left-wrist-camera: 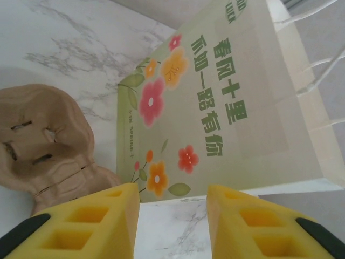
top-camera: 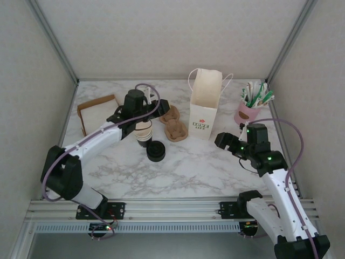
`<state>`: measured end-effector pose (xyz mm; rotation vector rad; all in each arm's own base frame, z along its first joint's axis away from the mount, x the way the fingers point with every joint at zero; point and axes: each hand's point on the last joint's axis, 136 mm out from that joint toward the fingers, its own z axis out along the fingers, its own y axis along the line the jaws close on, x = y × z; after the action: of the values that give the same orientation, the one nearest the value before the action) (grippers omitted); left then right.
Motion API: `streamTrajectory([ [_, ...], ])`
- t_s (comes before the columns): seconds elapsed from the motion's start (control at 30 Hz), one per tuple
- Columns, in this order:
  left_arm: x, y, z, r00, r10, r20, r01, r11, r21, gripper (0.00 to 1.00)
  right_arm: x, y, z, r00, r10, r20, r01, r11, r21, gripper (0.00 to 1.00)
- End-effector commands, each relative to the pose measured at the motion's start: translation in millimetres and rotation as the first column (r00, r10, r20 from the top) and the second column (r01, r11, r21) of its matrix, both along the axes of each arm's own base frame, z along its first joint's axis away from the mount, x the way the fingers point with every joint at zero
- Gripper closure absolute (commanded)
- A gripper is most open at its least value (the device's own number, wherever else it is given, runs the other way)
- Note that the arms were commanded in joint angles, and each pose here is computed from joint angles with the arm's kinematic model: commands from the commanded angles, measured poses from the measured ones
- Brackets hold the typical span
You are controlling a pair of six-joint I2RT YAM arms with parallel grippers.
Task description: Pack the takeout coffee
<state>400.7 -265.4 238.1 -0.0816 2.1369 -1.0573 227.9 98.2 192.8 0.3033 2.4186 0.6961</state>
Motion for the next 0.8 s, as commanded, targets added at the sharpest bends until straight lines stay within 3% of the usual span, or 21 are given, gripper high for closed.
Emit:
streamTrajectory([
  [0.0, 6.1, -22.6, 6.8, 0.998, -0.063, 0.011, 0.064, 0.998, -0.020, 0.64, -2.7, -6.4, -9.4, 1.000, -0.007, -0.019, 0.006, 0.998, -0.058, 0.12],
  [0.33, 14.5, -75.2, -23.5, 0.986, -0.158, -0.058, 0.158, 0.987, -0.015, 0.68, -4.6, -12.1, -18.7, 0.999, -0.021, -0.040, 0.017, 0.996, -0.093, 0.07],
  [0.47, 9.8, -93.6, -31.4, 0.978, -0.192, -0.077, 0.191, 0.981, -0.019, 0.68, -6.2, -13.6, -21.6, 0.998, -0.022, -0.050, 0.017, 0.994, -0.104, 0.01],
  [0.77, -10.4, -122.5, -41.4, 0.963, -0.247, -0.103, 0.246, 0.969, -0.028, 0.69, -7.5, -18.4, -23.9, 0.998, -0.037, -0.059, 0.029, 0.991, -0.128, 0.01],
])
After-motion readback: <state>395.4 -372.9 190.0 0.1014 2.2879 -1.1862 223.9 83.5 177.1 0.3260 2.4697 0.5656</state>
